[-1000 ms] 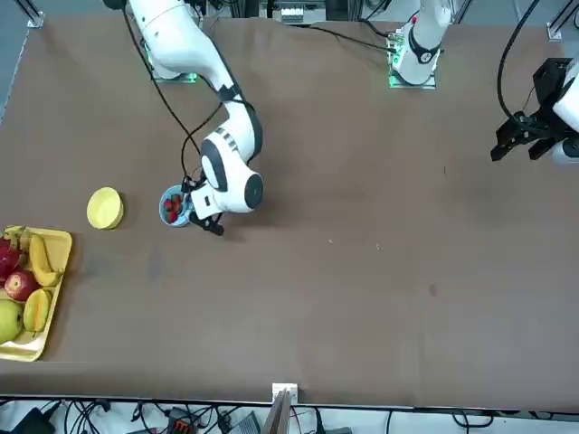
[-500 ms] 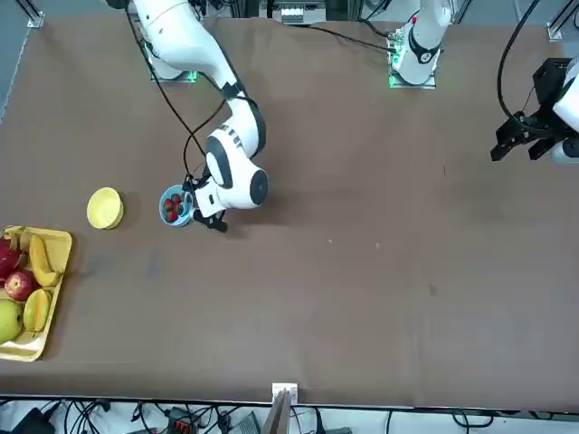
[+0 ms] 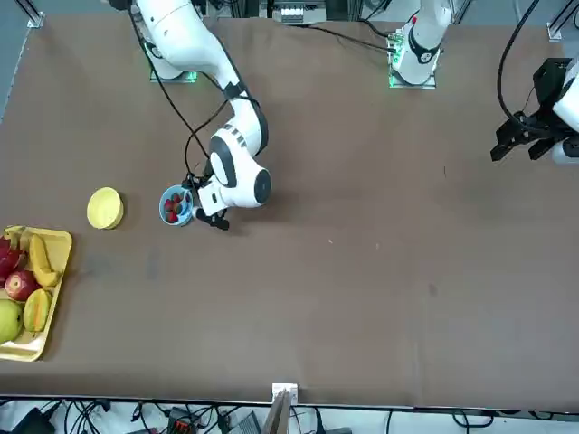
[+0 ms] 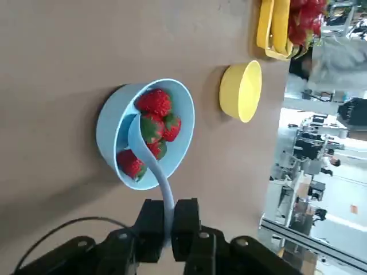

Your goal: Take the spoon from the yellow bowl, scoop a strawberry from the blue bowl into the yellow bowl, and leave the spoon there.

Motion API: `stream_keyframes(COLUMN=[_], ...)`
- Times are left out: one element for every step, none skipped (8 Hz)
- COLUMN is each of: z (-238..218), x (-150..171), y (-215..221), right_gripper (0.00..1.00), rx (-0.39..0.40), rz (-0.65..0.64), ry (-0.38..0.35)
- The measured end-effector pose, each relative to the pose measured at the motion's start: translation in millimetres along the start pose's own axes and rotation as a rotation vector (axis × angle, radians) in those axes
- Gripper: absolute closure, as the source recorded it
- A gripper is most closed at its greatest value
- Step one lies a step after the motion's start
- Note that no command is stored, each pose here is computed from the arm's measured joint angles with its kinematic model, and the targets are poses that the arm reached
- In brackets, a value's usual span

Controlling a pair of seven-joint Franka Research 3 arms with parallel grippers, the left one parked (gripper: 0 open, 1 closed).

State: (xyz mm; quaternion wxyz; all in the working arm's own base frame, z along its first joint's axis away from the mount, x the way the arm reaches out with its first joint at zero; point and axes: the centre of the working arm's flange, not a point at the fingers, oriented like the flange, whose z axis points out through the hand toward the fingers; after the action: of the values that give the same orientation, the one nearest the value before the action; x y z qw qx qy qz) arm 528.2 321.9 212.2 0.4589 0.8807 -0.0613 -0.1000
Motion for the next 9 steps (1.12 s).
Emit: stream_keyframes(z=[1.3,0.9,-0.1,-1.0,-1.4,-1.3,-1.3,-2.1,-3.4], x=[-0.1,0.9,1.5,1.2,0.9,0.3,-0.4,-1.3,-3.2], y=[-4.1,-7.5,-10.5,-12.7,-13.3,-13.0,-12.0,-11.0,-11.3], right_gripper=[0.89,0.89,0.89,0.89,0.89,0.89,0.89,0.89,0.89], rx=[-0.018,-0.031,-0.039,-0.047,-0.056,-0.063,-0.071,-0.078,-0.083], rz=[-0.002,-0.001,0.0,0.0,-0.001,-0.002,-0.005,-0.009,-0.012], ry=[-0.006,-0.012,-0.015,-0.012,-0.008,-0.009,-0.013,-0.016,-0.016])
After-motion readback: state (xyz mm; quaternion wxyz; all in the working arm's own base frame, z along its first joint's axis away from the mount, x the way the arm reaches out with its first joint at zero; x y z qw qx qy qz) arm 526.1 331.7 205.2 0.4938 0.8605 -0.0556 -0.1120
